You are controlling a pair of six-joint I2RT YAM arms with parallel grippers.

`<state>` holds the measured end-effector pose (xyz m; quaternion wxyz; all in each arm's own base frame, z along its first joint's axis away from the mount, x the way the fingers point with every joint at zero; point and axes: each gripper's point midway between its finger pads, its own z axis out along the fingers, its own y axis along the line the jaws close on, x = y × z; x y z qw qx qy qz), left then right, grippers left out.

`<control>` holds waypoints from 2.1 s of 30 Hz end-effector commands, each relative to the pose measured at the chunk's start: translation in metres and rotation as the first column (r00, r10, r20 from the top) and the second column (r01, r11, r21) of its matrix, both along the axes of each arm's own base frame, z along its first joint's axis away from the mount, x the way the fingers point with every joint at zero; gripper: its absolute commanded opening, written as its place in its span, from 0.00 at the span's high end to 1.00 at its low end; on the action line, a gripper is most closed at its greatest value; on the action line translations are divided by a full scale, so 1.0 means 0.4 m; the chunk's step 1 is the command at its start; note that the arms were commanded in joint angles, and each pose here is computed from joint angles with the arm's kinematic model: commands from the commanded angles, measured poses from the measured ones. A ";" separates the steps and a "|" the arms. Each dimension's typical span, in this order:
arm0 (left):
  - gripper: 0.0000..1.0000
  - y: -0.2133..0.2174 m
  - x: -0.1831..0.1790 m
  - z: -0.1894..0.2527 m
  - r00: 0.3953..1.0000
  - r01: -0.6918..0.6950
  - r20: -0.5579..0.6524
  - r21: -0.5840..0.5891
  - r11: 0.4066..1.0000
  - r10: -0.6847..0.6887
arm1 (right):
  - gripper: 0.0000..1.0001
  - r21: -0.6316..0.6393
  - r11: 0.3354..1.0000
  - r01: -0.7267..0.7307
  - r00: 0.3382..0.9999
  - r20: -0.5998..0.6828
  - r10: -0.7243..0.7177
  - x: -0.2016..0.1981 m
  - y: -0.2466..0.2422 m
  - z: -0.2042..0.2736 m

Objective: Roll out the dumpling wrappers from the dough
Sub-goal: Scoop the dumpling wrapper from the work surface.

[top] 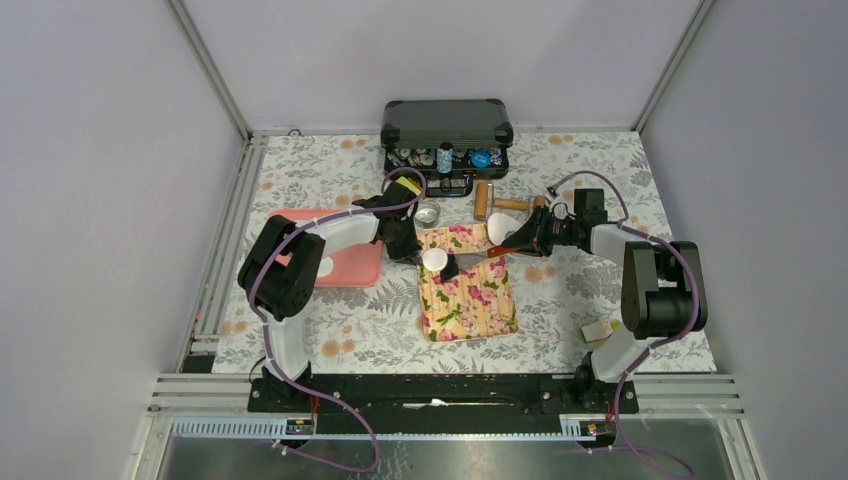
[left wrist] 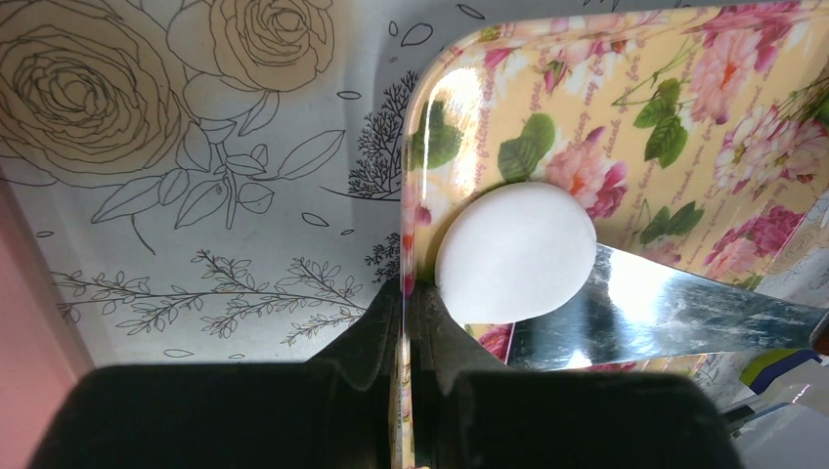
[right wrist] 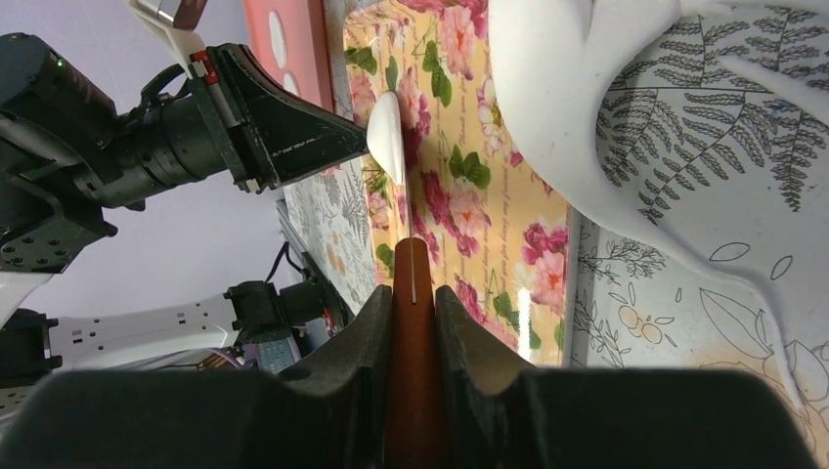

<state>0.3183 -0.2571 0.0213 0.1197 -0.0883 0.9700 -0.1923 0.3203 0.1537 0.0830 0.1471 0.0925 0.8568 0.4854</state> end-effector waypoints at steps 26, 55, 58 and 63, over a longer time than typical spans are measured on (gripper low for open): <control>1.00 -0.008 0.025 0.026 0.999 0.007 0.034 -0.017 1.000 -0.007 | 1.00 0.062 0.997 0.047 0.990 0.131 -0.055 0.091 0.042 -0.064; 0.72 -0.013 0.031 0.045 0.998 0.040 0.053 -0.041 0.998 -0.038 | 1.00 0.296 0.953 0.064 0.979 0.168 -0.118 0.102 0.045 -0.009; 0.66 -0.017 0.032 0.058 0.997 0.056 0.065 -0.055 0.997 -0.052 | 1.00 0.320 0.946 0.059 0.980 0.162 -0.116 0.100 0.048 -0.005; 0.62 -0.025 0.036 0.085 0.993 0.084 0.091 -0.080 0.993 -0.076 | 1.00 0.279 0.958 0.070 0.978 0.168 -0.120 0.105 0.043 -0.014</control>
